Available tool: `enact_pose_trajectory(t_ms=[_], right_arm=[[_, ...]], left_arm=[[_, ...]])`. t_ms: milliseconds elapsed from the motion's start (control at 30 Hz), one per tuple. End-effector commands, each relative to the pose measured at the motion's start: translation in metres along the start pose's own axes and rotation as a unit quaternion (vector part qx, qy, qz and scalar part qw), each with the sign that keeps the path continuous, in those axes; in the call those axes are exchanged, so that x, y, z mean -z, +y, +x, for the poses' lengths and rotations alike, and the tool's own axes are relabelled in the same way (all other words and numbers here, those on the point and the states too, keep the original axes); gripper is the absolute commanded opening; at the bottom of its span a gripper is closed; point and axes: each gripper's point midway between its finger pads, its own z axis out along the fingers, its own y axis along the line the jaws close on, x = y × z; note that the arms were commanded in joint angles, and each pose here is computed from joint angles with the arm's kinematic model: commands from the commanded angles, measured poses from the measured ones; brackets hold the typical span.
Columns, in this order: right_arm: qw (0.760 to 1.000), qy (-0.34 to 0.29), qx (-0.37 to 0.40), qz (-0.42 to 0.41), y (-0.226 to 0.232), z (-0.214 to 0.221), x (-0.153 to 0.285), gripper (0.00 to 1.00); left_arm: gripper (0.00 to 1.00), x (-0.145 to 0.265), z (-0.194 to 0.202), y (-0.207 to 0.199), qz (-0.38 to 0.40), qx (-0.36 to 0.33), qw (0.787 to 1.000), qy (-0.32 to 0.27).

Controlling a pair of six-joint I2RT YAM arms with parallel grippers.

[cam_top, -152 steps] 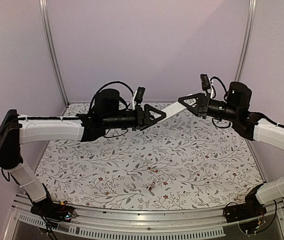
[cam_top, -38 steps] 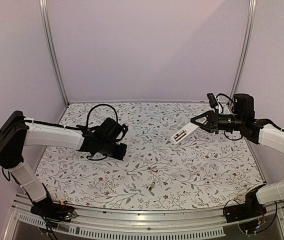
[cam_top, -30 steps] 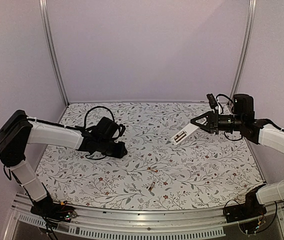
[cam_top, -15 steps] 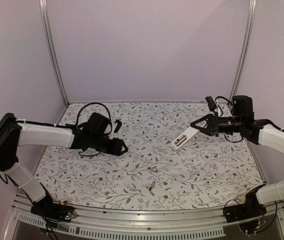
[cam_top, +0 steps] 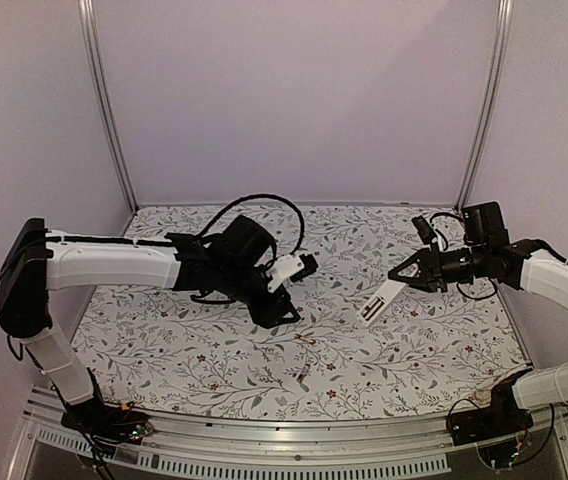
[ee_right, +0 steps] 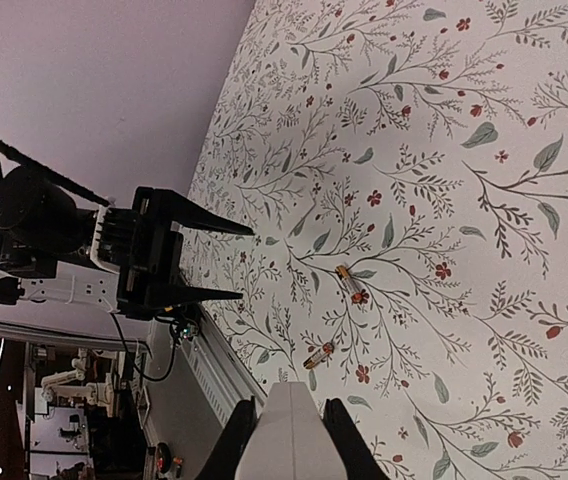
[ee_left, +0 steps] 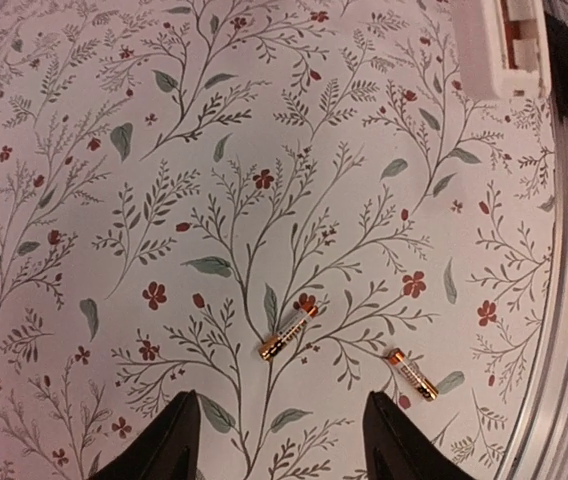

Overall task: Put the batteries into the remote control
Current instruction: Pick up the battery from the center of the board.

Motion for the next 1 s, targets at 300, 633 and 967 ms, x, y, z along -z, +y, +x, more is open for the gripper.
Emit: enact_pose_trajectory(t_ms=[300,633,967], right_arm=[[0.997,0.006,-0.06,0.038,-0.039,0.022,0.014,0.0],[0.997,0.002,-0.072,0.043,-0.048,0.026,0.018,0.0],[0.996,-0.002,-0.079,0.048,-0.055,0.026,0.02,0.0]], left_arm=[[0.46,-0.066,0.04,-0.02,0.064,-0.174,0.969,0.161],[0.4,-0.089,0.043,-0.023,0.077,-0.216,0.957,0.178],[0.31,-0.105,0.049,-0.028,0.079,-0.239,0.945,0.21]])
